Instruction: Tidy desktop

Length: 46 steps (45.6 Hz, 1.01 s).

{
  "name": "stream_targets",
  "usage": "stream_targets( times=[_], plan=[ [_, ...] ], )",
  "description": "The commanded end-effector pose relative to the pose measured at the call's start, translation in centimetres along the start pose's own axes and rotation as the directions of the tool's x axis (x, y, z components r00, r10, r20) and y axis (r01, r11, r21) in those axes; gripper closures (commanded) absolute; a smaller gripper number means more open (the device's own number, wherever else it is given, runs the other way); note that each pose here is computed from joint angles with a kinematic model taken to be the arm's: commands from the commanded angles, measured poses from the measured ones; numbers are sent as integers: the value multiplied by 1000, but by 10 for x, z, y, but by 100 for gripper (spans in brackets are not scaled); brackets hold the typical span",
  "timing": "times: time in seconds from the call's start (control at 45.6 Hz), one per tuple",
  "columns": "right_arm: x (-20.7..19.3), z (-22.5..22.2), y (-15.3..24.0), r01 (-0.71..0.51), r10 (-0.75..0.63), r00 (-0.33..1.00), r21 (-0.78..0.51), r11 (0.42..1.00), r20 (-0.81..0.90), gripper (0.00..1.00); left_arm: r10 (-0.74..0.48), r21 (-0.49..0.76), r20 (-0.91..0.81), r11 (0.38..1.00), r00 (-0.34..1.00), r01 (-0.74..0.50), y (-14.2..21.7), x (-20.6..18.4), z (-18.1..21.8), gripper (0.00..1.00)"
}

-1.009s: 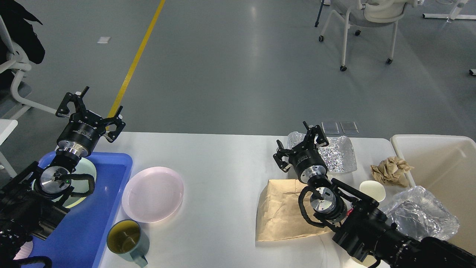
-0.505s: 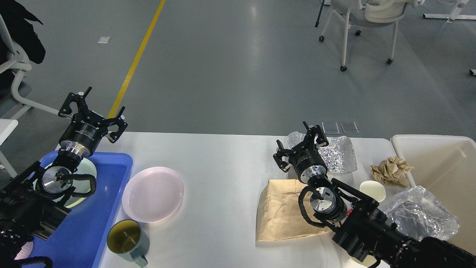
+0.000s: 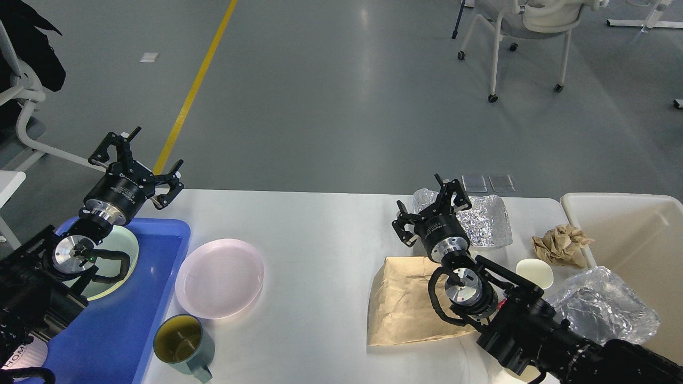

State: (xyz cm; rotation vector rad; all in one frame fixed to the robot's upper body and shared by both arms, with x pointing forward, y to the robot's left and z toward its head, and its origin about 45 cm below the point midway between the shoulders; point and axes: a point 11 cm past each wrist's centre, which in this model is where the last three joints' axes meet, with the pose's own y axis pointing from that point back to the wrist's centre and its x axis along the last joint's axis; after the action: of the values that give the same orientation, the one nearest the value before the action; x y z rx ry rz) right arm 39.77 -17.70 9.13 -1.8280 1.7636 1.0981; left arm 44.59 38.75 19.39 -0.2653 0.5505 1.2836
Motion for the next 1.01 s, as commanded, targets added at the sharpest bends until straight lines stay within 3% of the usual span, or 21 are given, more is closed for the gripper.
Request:
stream_targets(
  times=[0.0, 0.11, 0.329, 0.592, 0.702, 0.878, 0.987],
  plan=[
    [0, 0, 0, 0, 0, 1000, 0, 1000, 0, 0, -61, 149, 255, 989, 965, 23, -1, -3, 31, 2],
    [0, 0, 0, 0, 0, 1000, 0, 1000, 0, 0, -169, 257, 366, 963, 915, 75, 4, -10, 53, 2],
    [0, 0, 0, 0, 0, 1000, 0, 1000, 0, 0, -308, 419, 416, 900, 856, 120, 29, -7, 72, 2],
    [0, 0, 0, 0, 0, 1000, 0, 1000, 0, 0, -334, 523, 601, 852, 726, -41, 28, -13, 114, 2],
    [0, 0, 0, 0, 0, 1000, 0, 1000, 0, 0, -405, 589, 634, 805, 659, -72, 25, -28, 128, 2],
    [0, 0, 0, -1, 1, 1000, 0, 1000, 1, 0, -445, 596, 694, 796, 566, -104, 11, -58, 157, 2],
    [0, 0, 0, 0, 0, 1000, 0, 1000, 0, 0, -493, 656, 702, 728, 514, -198, 14, -55, 149, 2]
  ],
)
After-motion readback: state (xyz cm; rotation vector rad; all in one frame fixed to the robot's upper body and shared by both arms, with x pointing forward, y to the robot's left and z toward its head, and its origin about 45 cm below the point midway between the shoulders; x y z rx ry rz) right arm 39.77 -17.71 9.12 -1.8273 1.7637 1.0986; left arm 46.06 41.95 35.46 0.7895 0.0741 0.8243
